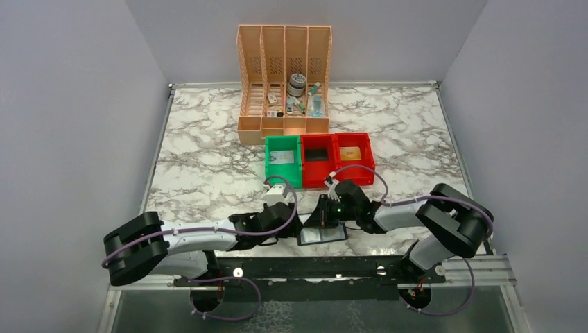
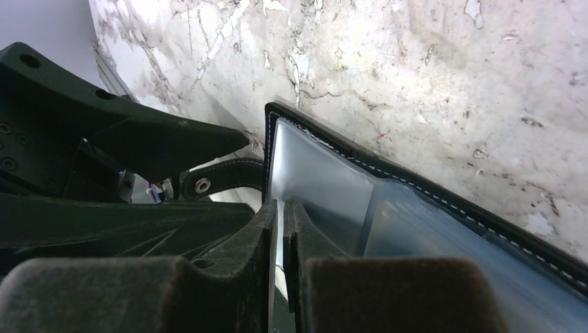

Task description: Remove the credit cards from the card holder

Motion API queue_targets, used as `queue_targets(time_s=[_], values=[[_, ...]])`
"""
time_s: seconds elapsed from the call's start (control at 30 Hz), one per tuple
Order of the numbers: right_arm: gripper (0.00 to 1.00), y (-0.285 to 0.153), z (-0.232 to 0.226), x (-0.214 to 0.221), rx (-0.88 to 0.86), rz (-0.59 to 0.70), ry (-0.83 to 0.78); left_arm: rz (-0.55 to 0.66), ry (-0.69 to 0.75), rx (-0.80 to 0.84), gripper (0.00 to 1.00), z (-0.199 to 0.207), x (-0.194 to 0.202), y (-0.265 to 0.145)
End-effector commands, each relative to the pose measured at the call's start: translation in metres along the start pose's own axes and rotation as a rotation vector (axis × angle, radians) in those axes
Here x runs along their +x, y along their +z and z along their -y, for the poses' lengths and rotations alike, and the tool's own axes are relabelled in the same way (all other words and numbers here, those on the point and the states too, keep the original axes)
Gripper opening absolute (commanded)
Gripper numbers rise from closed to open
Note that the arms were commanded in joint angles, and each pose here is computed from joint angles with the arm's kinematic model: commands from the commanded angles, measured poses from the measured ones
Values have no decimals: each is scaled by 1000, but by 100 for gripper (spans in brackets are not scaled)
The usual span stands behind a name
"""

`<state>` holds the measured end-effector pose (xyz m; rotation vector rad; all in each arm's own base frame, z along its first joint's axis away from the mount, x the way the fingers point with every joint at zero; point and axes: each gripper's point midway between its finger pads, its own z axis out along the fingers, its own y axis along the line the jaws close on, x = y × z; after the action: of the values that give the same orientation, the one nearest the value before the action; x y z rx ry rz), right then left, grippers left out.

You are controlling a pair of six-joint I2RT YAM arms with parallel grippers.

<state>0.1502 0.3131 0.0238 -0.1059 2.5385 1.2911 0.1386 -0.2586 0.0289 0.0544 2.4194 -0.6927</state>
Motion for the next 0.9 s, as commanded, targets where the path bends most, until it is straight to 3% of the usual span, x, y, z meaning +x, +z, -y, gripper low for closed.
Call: queue_targets(time_s=[0.0, 0.13, 0.27, 0.53, 0.87], values=[[10, -8, 3, -5, 53, 35, -10, -44, 45, -121, 55, -19, 9, 11], [12, -25, -1, -21, 113, 104, -43, -86, 76, -155, 41, -20, 17, 21], [23, -57, 13, -41, 261, 235, -86, -109, 92, -181, 25, -24, 23, 24], [43, -106, 46, -41, 491, 292, -125, -99, 104, -166, 24, -22, 22, 21], [44, -101, 51, -28, 482, 208, -181, -91, 103, -141, 23, -17, 19, 17]])
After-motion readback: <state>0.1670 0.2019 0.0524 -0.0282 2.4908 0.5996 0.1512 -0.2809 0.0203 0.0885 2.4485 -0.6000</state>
